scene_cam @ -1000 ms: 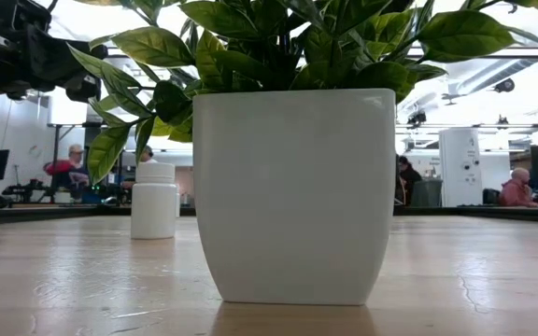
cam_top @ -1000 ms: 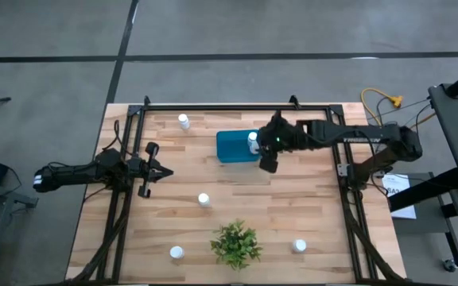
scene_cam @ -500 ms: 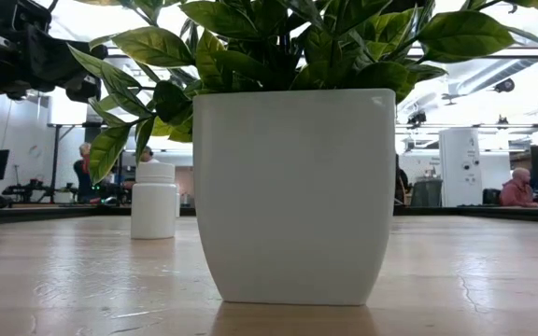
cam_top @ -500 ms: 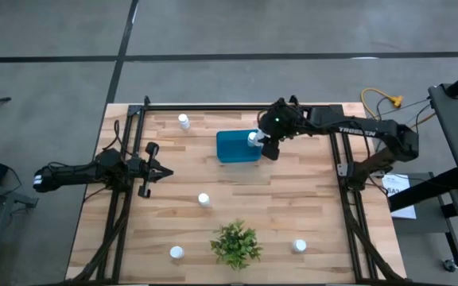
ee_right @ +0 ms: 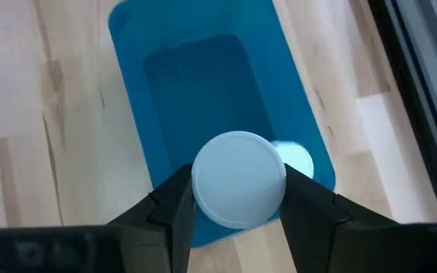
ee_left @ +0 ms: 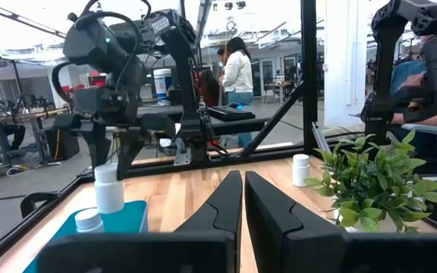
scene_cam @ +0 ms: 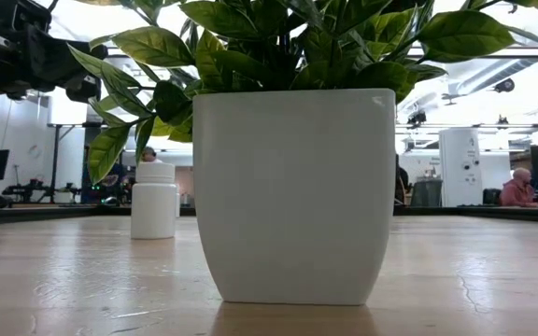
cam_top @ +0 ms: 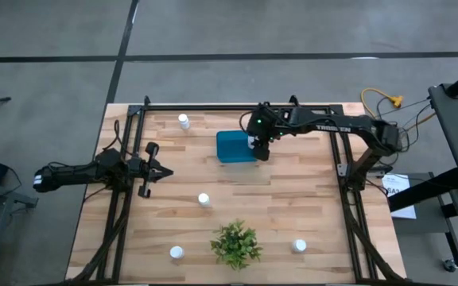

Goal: Pick and place pill bottles into a basket
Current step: Put the white pill bottle into the blue bin

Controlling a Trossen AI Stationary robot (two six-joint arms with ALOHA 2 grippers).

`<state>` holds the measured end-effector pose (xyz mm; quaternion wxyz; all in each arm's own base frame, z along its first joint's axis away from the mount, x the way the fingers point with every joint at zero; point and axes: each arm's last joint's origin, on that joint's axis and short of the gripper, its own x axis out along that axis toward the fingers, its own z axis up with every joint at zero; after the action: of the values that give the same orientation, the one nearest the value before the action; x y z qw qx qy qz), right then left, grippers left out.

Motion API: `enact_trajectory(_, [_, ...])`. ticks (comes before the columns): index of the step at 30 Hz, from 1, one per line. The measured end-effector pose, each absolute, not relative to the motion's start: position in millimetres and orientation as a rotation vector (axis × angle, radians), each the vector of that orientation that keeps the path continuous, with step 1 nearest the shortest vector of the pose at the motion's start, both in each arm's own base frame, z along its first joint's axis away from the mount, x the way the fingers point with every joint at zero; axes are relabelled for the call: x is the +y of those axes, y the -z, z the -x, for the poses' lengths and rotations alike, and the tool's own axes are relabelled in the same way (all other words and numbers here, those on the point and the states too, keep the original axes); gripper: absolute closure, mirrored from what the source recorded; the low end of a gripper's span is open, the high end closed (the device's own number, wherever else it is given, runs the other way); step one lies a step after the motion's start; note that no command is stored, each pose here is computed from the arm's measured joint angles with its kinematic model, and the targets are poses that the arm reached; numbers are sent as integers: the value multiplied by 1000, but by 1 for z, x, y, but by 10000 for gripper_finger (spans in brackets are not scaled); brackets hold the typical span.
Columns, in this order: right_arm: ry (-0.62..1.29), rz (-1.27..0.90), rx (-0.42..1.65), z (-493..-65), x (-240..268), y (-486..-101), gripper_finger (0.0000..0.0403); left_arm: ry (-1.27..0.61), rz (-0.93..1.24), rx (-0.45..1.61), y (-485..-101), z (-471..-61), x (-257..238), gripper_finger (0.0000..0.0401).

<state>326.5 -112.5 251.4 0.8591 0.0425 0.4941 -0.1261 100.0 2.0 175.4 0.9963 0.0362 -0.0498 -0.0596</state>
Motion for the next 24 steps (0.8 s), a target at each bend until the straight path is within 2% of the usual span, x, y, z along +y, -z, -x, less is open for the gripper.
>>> enact_trajectory(9, [198,-88,968,-353,-121,-257,259,120,-72,-100,-175,-100,2,399])
enact_trajectory(16, [158,-111,998,-373,-135,-239,259,119,-72,-100,-175,-100,2,399])
enact_trajectory(24, [182,-114,1006,-373,-151,-234,259,119,-73,-100,-175,-100,2,399])
